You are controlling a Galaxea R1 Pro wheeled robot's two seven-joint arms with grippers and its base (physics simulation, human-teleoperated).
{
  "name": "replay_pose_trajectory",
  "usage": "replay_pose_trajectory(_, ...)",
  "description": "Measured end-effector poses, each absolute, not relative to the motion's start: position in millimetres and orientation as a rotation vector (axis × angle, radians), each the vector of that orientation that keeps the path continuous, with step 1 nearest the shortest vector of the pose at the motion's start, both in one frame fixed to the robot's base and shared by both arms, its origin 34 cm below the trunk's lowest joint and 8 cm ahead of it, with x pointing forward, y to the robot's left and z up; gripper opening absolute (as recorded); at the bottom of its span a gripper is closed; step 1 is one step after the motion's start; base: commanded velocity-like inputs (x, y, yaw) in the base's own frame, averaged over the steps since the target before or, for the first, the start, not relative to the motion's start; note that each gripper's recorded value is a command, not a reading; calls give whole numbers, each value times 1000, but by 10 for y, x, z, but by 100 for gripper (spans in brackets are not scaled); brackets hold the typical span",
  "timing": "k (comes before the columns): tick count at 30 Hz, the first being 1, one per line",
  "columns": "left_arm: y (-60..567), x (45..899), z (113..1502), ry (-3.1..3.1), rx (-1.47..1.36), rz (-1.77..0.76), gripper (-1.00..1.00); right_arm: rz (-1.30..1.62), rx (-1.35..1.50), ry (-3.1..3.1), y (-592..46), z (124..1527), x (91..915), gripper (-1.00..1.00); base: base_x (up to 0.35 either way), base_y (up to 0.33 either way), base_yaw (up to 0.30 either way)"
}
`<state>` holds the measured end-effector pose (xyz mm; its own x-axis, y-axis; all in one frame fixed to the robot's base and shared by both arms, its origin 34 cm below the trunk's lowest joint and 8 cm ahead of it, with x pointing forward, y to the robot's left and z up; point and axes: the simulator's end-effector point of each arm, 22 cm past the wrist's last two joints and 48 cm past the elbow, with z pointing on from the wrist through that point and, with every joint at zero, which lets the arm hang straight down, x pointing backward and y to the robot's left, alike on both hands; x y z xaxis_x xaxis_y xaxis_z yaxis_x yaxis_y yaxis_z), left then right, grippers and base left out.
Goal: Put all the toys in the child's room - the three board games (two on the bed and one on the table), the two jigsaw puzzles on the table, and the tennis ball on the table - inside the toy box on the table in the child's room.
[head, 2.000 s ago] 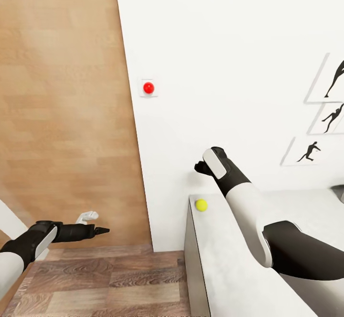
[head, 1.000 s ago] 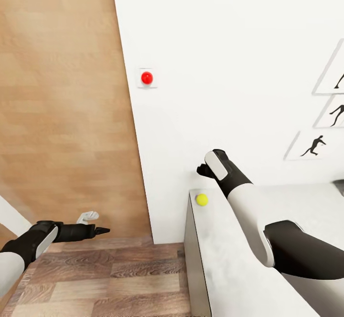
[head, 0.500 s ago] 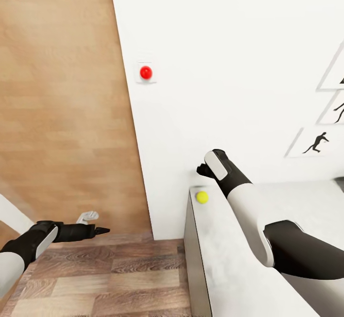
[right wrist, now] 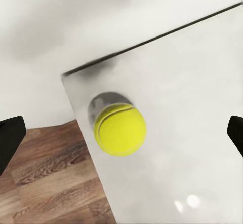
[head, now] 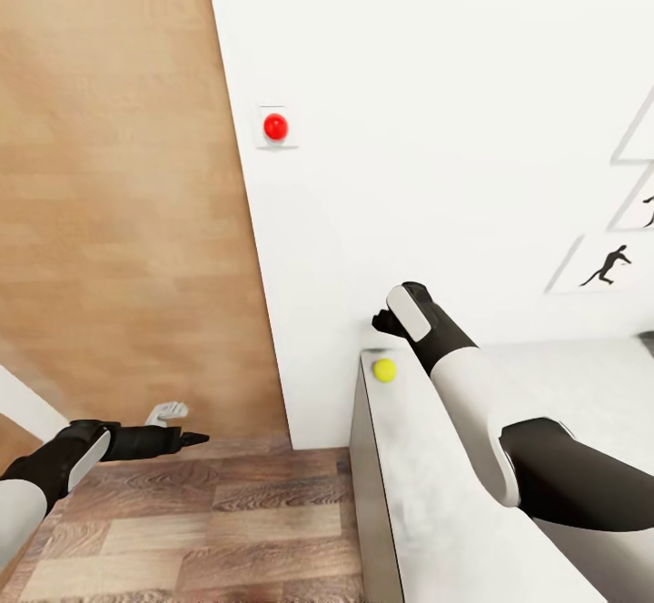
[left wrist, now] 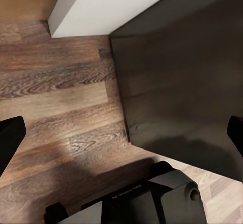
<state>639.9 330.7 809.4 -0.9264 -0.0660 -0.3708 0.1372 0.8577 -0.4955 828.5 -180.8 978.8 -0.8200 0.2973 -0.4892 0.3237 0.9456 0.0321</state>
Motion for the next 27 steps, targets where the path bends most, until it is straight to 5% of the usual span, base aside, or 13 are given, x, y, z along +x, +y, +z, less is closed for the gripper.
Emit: replay_pose_trajectory(27, 3297, 6309, 7861, 2695, 37, -759, 100, -87, 432, 2616, -1794, 9663, 8385, 100, 0, 0, 0)
